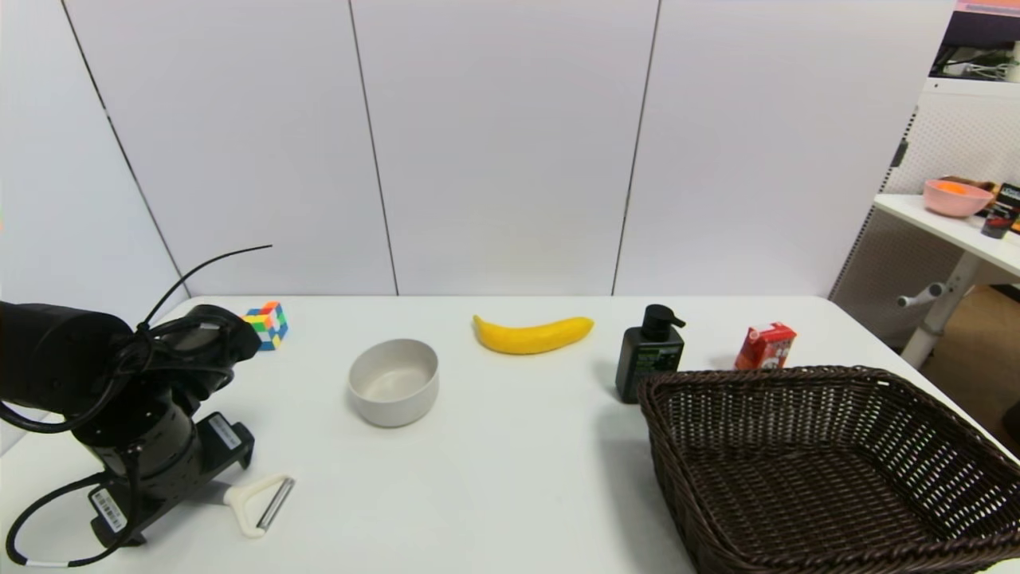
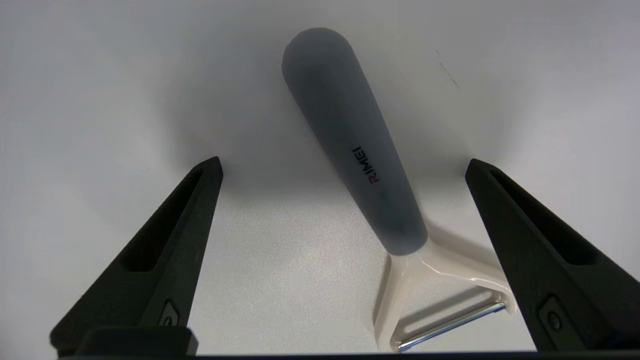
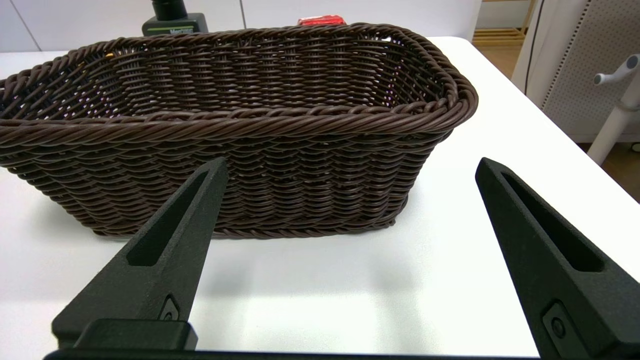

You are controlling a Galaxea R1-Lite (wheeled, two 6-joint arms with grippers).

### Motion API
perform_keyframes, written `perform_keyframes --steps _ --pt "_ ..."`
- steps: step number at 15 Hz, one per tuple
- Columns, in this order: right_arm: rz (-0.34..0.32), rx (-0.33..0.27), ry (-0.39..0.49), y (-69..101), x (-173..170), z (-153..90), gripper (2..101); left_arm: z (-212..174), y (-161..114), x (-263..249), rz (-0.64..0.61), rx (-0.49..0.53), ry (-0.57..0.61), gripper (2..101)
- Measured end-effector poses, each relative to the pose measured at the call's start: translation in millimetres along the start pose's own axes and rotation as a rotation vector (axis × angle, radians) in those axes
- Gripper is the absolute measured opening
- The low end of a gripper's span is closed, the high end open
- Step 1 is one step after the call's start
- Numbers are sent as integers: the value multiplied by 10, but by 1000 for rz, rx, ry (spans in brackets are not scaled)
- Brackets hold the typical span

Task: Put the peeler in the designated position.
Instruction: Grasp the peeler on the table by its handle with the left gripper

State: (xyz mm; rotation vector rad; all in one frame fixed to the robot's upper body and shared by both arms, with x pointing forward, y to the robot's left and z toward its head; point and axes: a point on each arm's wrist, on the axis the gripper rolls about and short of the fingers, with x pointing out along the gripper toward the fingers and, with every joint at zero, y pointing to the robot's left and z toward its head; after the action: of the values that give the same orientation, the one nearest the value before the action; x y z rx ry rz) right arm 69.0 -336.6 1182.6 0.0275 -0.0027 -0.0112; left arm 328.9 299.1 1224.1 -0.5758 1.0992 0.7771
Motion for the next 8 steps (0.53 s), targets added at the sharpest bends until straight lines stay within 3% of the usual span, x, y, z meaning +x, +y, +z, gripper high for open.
perform_keyframes --steps 6,8 --pt "1 0 0 0 0 0 980 35 -6 -3 -3 -11 -4 979" --pt "0 0 0 0 0 0 980 37 -5 -3 -2 -11 -4 808"
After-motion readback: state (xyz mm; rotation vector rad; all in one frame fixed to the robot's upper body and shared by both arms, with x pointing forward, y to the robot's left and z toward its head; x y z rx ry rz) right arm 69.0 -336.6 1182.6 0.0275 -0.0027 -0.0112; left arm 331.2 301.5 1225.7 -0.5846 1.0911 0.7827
